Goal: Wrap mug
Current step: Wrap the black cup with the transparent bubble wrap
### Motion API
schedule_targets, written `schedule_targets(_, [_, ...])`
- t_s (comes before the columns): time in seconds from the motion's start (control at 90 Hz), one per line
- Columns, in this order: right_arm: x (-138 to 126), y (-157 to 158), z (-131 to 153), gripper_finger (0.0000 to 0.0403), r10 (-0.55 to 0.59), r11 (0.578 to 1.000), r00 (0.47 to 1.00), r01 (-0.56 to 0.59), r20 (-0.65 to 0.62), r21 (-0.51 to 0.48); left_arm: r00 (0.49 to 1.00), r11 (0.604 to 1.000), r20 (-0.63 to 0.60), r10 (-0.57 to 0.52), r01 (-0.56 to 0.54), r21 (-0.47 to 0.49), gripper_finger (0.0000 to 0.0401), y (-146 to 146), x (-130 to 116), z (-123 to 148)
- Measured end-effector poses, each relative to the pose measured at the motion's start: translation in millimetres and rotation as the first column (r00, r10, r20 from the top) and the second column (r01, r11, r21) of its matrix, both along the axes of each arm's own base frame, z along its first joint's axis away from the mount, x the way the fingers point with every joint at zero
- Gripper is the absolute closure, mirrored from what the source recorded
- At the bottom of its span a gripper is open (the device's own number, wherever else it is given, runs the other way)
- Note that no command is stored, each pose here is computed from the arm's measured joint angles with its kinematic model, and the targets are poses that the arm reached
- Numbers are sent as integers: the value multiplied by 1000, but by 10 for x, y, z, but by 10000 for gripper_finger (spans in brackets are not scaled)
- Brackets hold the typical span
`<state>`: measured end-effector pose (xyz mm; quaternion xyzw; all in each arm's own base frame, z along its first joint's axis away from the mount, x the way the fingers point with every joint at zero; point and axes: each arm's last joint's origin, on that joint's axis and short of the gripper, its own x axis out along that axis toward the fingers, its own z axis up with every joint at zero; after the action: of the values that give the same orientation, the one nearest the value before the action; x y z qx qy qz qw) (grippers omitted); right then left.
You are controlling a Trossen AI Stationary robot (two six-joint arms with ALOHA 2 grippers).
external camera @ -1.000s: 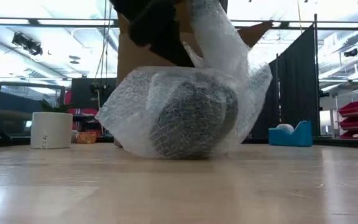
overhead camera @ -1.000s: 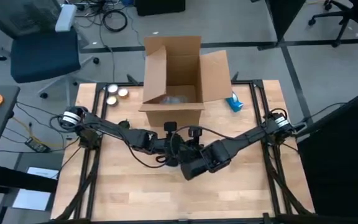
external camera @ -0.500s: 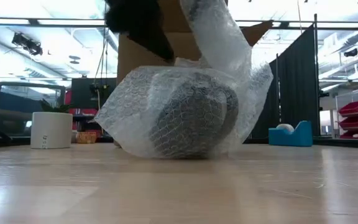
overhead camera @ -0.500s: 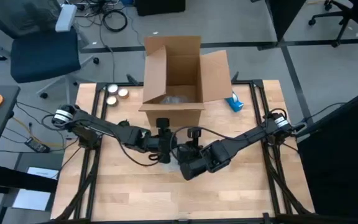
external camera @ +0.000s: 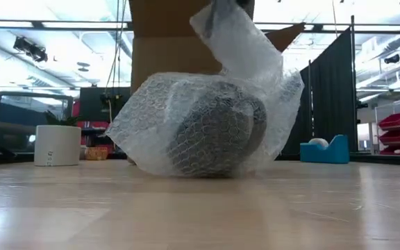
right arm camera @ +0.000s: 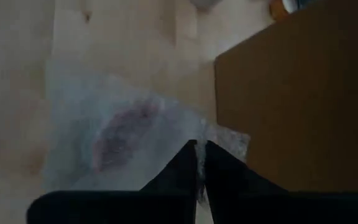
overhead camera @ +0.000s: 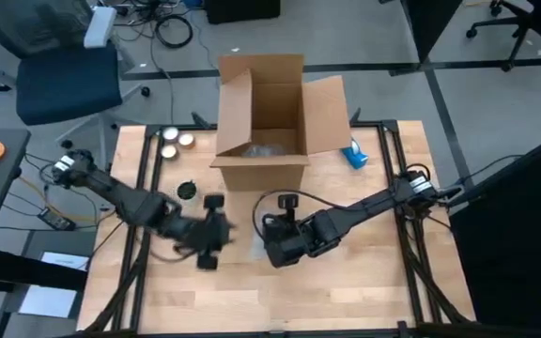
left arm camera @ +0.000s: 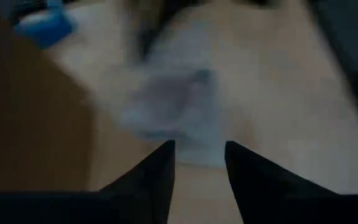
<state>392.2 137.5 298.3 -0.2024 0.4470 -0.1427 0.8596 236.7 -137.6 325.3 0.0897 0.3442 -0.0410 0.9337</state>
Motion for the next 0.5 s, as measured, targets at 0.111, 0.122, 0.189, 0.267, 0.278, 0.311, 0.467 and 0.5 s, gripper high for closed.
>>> schedule_targets(0.111, [76, -54, -58, 403, 26, 999, 999, -26, -19, 39, 995, 996, 48, -93, 93, -8, 275, -227, -2, -181])
schedule_targets(0.122, [88, -62, -60, 403, 30, 998, 999, -30, -16, 47, 993, 995, 50, -102, 103, -11, 275, -250, -2, -207])
schedule_targets(0.189, [121, -91, -93, 403, 52, 996, 998, -49, -34, 72, 987, 987, 38, -158, 159, -21, 275, -350, -17, -366])
schedule_targets(0.267, [155, -145, -133, 403, 61, 993, 997, -55, -57, 108, 984, 983, 28, -175, 177, -54, 275, -428, -26, -501])
schedule_targets(0.278, [161, -153, -137, 403, 61, 992, 997, -54, -57, 113, 985, 983, 27, -173, 174, -62, 275, -438, -29, -519])
schedule_targets(0.311, [169, -175, -148, 403, 62, 991, 996, -53, -67, 126, 987, 984, 13, -159, 159, -79, 275, -453, -43, -579])
schedule_targets(0.467, [203, -291, -180, 403, 87, 958, 991, -54, -104, 281, 996, 985, -44, -81, 73, -156, 275, -467, -95, -808])
schedule_targets(0.5, [208, -317, -183, 403, 82, 950, 991, -45, -108, 309, 997, 983, -48, -65, 56, -173, 275, -467, -107, -838])
